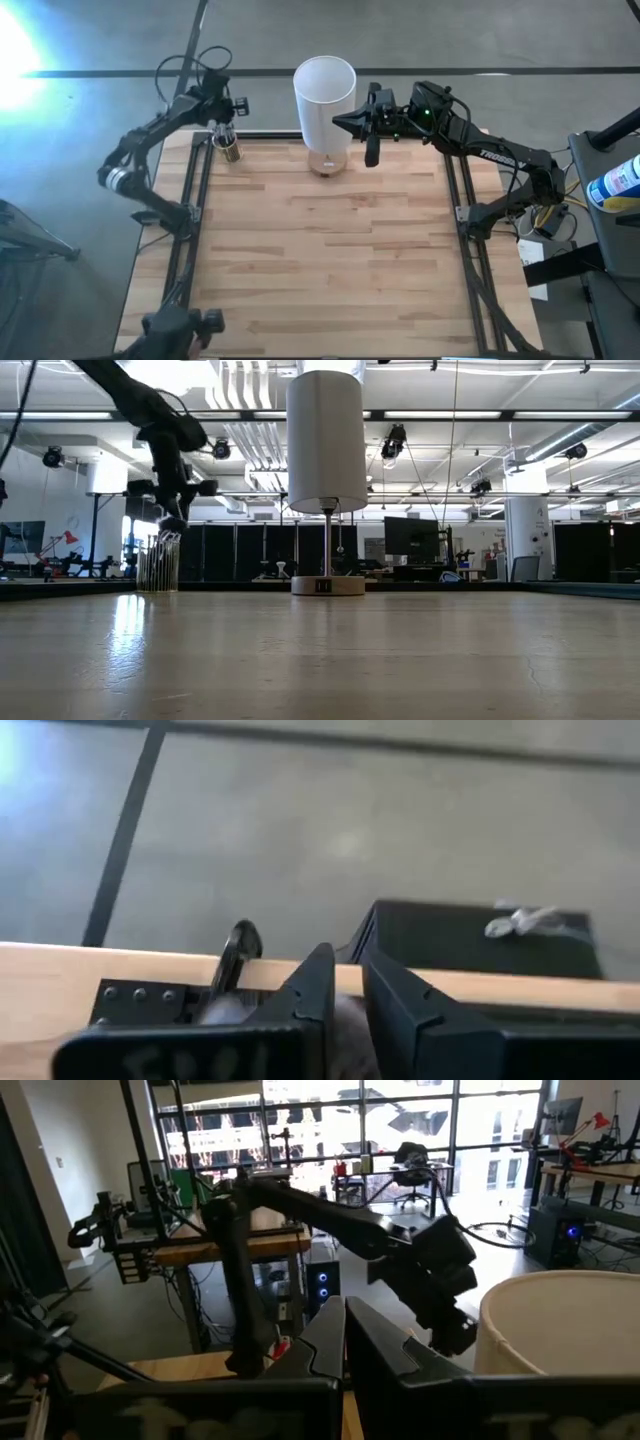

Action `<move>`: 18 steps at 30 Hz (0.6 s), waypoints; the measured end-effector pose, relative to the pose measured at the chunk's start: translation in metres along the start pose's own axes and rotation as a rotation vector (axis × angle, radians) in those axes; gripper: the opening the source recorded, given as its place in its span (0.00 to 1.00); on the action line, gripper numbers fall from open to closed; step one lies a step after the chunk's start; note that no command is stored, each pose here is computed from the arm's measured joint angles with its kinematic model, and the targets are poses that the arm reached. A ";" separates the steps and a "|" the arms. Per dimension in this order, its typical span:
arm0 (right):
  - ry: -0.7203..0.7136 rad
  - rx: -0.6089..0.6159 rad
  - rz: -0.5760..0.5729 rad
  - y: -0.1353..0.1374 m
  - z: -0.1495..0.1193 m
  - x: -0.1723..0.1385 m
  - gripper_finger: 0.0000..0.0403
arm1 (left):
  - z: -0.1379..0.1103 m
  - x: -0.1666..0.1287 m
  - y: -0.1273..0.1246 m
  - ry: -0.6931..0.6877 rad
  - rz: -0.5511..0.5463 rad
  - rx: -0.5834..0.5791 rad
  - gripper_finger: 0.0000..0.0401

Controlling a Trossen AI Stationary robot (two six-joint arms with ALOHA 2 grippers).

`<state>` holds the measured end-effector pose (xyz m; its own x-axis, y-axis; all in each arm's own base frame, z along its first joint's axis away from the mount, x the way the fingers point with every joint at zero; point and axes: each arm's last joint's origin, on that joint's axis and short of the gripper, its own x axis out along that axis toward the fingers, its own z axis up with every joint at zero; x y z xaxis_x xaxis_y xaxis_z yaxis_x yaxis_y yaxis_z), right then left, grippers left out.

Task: Pick & Place Makeup Brushes
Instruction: Return to Home Position

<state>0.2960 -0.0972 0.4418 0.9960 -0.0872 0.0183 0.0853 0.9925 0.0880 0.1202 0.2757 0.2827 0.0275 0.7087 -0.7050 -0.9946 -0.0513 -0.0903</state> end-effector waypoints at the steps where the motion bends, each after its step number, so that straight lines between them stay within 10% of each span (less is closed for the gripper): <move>1: 0.000 0.000 0.001 0.000 0.000 0.000 0.02 | 0.001 0.004 -0.001 0.022 0.010 0.014 0.11; 18: 0.006 -0.011 0.008 0.000 0.000 0.000 0.02 | -0.008 -0.037 0.008 0.009 -0.025 0.022 0.00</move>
<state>0.2960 -0.0970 0.4413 0.9968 -0.0788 0.0134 0.0775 0.9940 0.0769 0.1123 0.2436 0.3021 0.0534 0.7032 -0.7090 -0.9955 -0.0179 -0.0927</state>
